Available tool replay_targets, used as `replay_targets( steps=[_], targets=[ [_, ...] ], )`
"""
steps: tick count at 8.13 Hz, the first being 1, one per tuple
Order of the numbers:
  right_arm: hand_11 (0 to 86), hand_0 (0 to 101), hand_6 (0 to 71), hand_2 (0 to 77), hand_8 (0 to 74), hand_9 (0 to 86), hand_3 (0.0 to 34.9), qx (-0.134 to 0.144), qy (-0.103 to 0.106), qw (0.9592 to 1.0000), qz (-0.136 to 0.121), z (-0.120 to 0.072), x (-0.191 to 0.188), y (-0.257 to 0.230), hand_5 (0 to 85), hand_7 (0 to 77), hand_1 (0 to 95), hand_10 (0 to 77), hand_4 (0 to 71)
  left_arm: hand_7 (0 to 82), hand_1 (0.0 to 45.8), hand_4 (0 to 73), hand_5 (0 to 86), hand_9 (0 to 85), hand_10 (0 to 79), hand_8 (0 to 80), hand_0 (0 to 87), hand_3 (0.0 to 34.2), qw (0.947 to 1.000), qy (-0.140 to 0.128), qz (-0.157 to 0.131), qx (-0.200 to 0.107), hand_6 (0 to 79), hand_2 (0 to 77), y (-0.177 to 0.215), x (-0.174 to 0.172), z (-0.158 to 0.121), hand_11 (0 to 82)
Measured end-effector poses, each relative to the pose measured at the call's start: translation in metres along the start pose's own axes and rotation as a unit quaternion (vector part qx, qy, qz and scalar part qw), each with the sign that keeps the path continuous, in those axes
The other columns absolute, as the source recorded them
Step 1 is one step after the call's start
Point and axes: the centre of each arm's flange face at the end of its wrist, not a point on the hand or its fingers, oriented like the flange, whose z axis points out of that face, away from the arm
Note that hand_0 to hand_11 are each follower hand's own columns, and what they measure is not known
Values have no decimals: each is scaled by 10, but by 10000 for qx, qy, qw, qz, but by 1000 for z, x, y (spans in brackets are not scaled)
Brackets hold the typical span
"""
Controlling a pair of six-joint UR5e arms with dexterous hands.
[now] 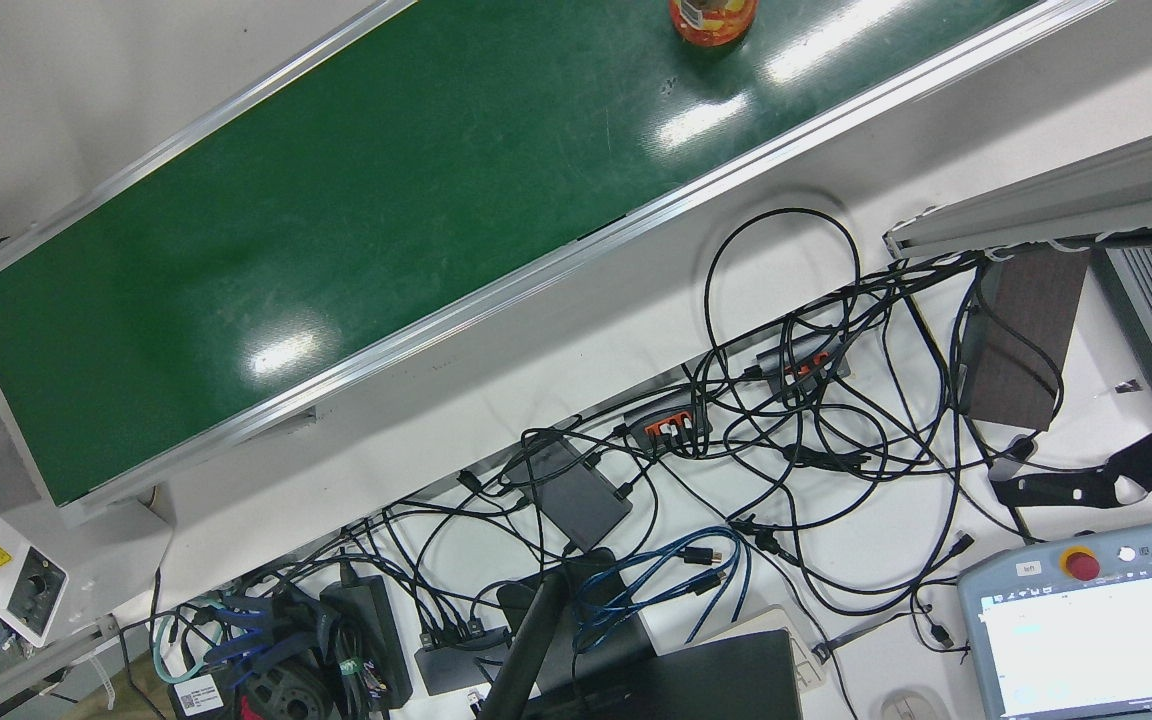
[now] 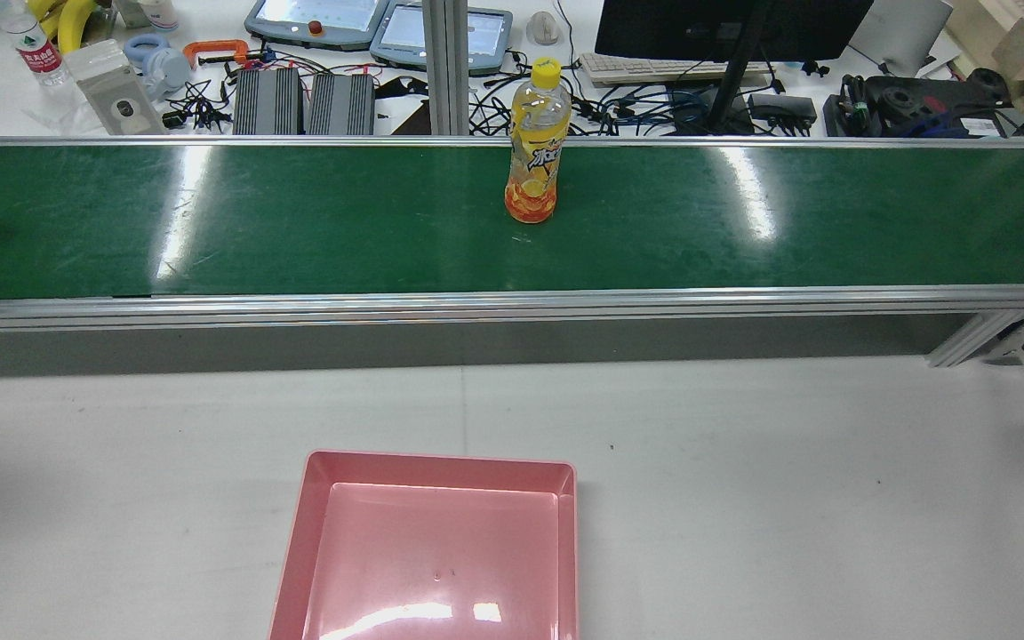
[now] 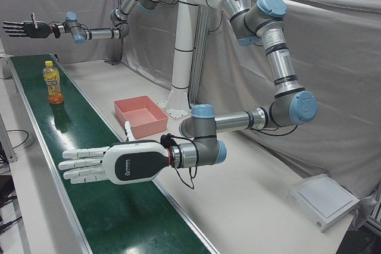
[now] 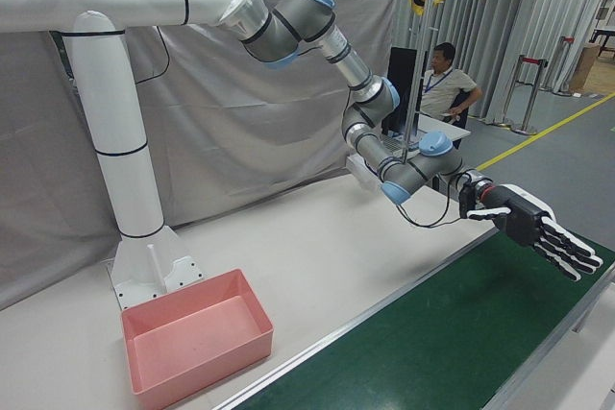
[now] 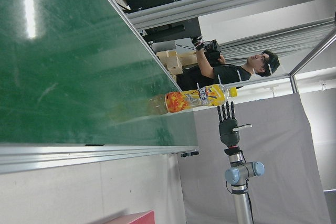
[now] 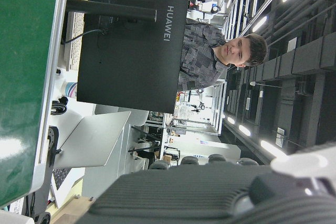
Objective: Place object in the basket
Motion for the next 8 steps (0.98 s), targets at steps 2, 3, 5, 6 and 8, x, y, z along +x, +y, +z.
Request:
replay_targets(
  steps=[2,3,5,6,8],
  targets=[
    [0,2,0,5,0,0,3,0,0,10000,0,0,0,0,0,5,0,0,0,5,104,60,27,5,33,5,522,0,10000,9,0,-16,0,0,2,1,0,65],
    [0,2,0,5,0,0,3,2,0,10000,0,0,0,0,0,5,0,0,0,5,104,60,27,5,33,5,522,0,10000,10,0,-21,0,5,2,1,0,65],
    [0,2,0,5,0,0,2,4,0,10000,0,0,0,0,0,5,0,0,0,5,104,60,27,5,33,5,524,0,10000,19,4,-28,0,0,3,2,1,49],
    [0,2,0,5,0,0,2,6,1,10000,0,0,0,-1,0,5,0,0,0,5,104,60,27,5,33,5,522,0,10000,27,5,-37,0,0,4,3,1,60],
    [0,3,0,5,0,0,2,5,1,10000,0,0,0,0,0,5,0,0,0,5,104,60,27,5,33,5,523,0,10000,34,3,-47,0,5,5,4,1,60]
  ],
)
